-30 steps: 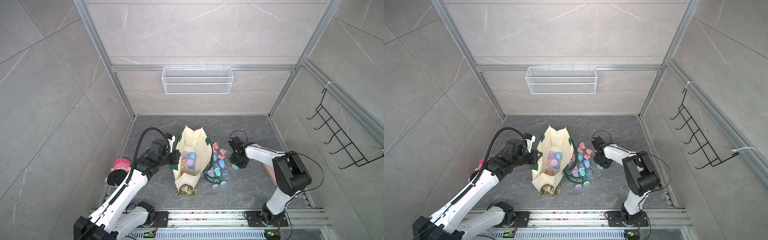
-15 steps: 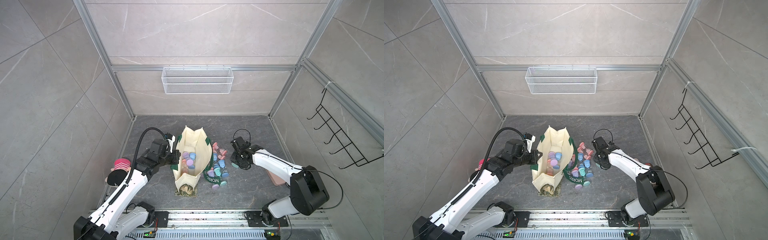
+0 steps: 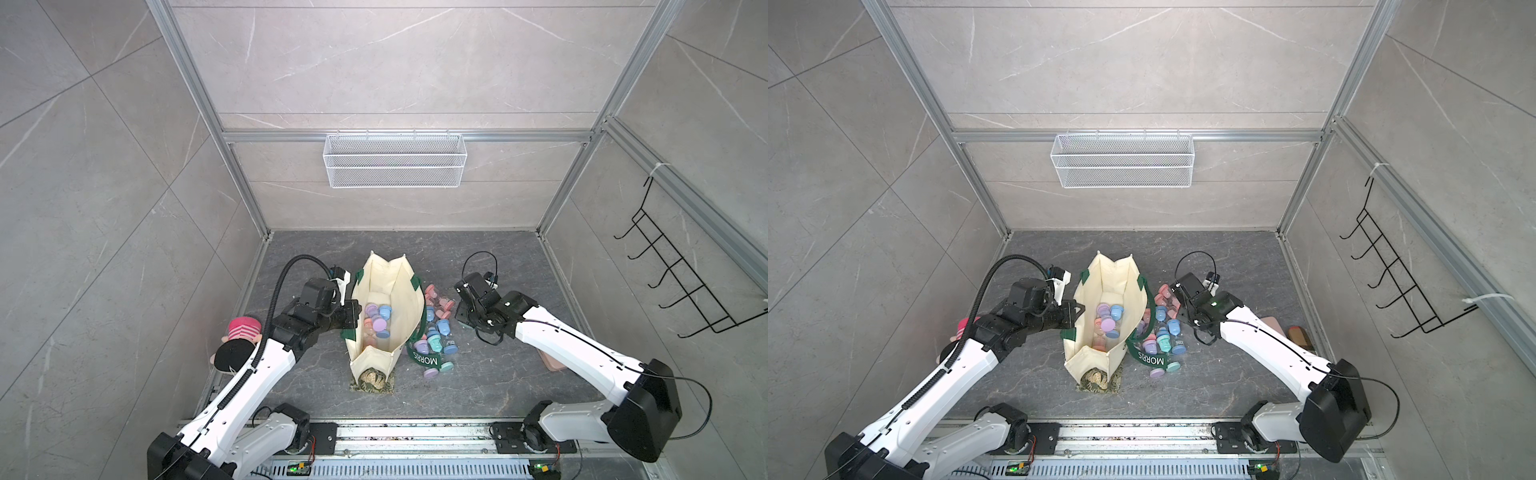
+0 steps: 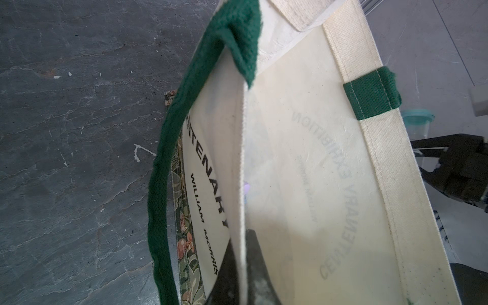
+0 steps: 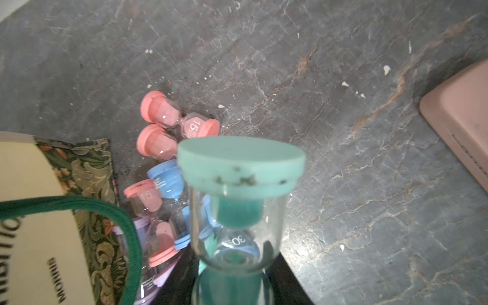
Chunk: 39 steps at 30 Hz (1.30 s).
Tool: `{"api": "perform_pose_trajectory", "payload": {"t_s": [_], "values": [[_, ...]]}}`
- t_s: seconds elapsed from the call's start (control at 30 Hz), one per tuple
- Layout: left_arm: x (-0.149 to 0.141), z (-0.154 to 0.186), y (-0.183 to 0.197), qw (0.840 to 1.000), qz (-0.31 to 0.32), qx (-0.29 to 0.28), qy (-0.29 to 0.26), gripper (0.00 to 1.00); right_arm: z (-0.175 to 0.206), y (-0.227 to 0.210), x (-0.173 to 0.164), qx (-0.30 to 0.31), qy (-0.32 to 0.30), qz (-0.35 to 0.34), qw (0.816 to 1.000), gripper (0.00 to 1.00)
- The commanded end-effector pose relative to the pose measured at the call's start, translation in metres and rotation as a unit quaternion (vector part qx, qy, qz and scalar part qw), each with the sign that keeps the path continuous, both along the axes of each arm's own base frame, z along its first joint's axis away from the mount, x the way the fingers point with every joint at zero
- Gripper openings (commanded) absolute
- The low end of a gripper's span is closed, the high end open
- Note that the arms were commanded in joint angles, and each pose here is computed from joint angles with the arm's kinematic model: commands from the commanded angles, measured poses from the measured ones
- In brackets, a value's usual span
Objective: Put the hourglass into the canvas bag
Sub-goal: Pick up the hourglass from the center of the board, then place the hourglass in the canvas bag.
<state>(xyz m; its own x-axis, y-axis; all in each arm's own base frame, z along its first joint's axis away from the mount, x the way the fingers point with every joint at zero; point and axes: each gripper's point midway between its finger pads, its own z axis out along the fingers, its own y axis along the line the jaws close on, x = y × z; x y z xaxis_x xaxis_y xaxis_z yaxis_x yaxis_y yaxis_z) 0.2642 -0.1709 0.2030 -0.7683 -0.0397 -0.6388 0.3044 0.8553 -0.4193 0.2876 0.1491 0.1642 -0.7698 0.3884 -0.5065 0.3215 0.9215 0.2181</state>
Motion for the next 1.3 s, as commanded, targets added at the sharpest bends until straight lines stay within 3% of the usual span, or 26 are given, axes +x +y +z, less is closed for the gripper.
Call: {"api": "perform_pose_trajectory", "payload": {"t_s": [0.0,0.37,0.83,1.03,1.27], "values": [[0.000,0.017,-0.005,0.999,-0.013,-0.011,-0.028,0.00,0.032,-0.004,-0.002,-0.019,-0.032,0.001,0.999,0.00],[-0.001,0.016,-0.005,1.000,-0.013,-0.011,-0.025,0.00,0.085,0.037,-0.007,0.008,-0.092,0.068,0.993,0.00],[-0.001,0.016,-0.005,1.000,-0.014,-0.012,-0.025,0.00,0.136,0.116,-0.016,0.056,-0.140,0.190,0.970,0.00],[-0.001,0.015,-0.005,1.000,-0.014,-0.012,-0.024,0.00,0.150,0.158,-0.022,0.084,-0.150,0.247,0.954,0.00],[0.000,0.015,-0.005,1.000,-0.014,-0.012,-0.024,0.00,0.145,0.190,-0.020,0.106,-0.128,0.273,0.948,0.00]]}}
